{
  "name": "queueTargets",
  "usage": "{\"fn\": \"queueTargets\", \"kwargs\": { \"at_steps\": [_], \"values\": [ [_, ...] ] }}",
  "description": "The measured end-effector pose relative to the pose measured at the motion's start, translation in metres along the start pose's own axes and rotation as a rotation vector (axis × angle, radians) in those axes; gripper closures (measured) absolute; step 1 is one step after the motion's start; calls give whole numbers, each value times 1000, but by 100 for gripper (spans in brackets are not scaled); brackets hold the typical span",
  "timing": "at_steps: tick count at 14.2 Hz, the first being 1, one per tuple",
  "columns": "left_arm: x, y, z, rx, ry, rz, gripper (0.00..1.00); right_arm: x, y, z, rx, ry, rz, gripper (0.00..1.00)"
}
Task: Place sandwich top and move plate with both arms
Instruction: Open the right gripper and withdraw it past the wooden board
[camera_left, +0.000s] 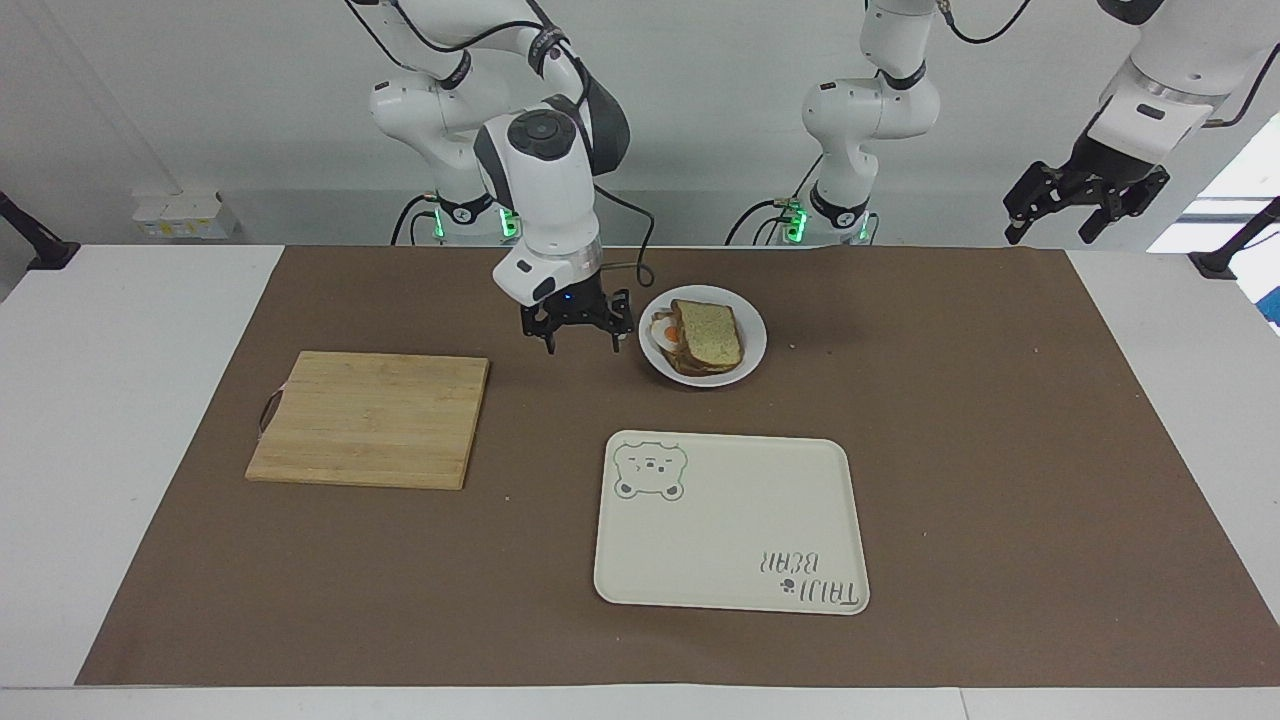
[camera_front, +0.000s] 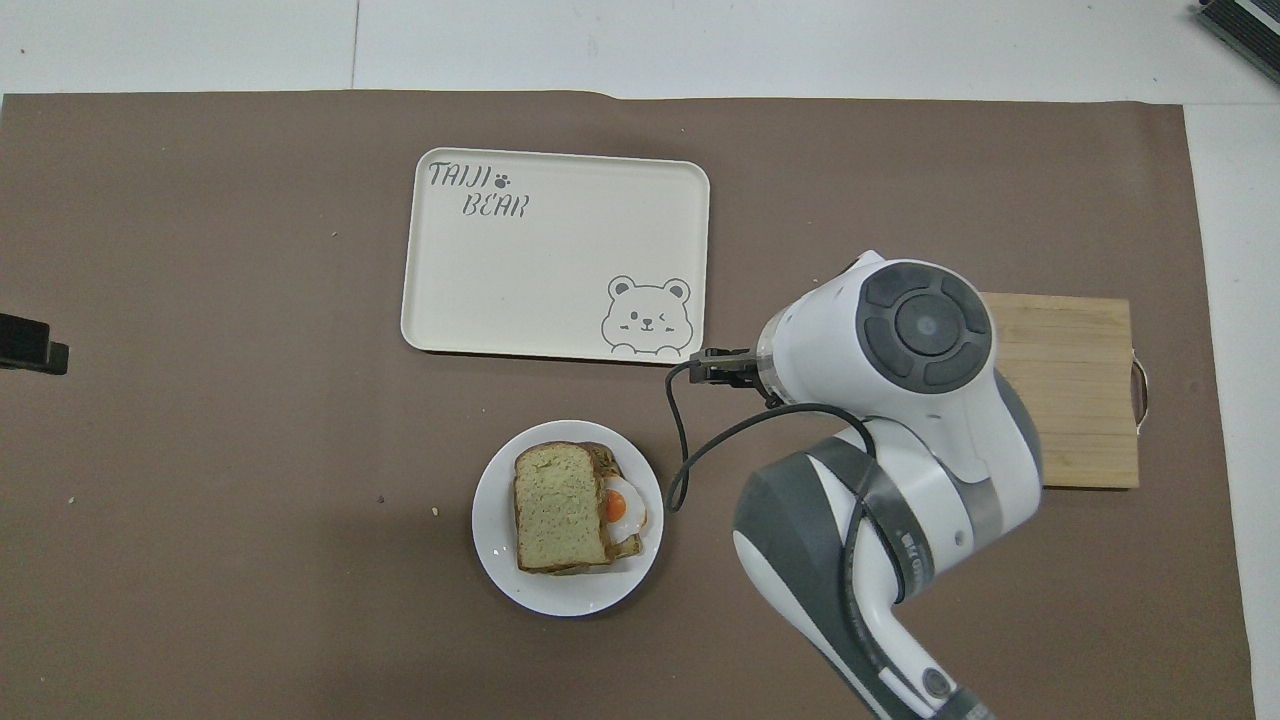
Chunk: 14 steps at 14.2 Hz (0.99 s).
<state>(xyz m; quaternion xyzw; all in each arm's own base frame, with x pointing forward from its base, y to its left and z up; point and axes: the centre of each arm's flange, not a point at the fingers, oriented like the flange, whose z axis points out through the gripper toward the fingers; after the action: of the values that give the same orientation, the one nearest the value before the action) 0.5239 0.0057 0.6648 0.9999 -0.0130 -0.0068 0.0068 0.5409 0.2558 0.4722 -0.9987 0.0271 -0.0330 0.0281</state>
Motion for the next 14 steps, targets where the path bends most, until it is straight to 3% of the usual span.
{"fn": "queueTargets", "kwargs": {
  "at_steps": [4,8,14],
  "values": [
    [0,0,0,0,0,0,0,15,28,-42,4,40,54,0],
    [0,0,0,0,0,0,0,8,59,-88,-7,69,103,0],
    [0,0,0,0,0,0,0,9,96,-143,-28,64,173,0]
  ]
}}
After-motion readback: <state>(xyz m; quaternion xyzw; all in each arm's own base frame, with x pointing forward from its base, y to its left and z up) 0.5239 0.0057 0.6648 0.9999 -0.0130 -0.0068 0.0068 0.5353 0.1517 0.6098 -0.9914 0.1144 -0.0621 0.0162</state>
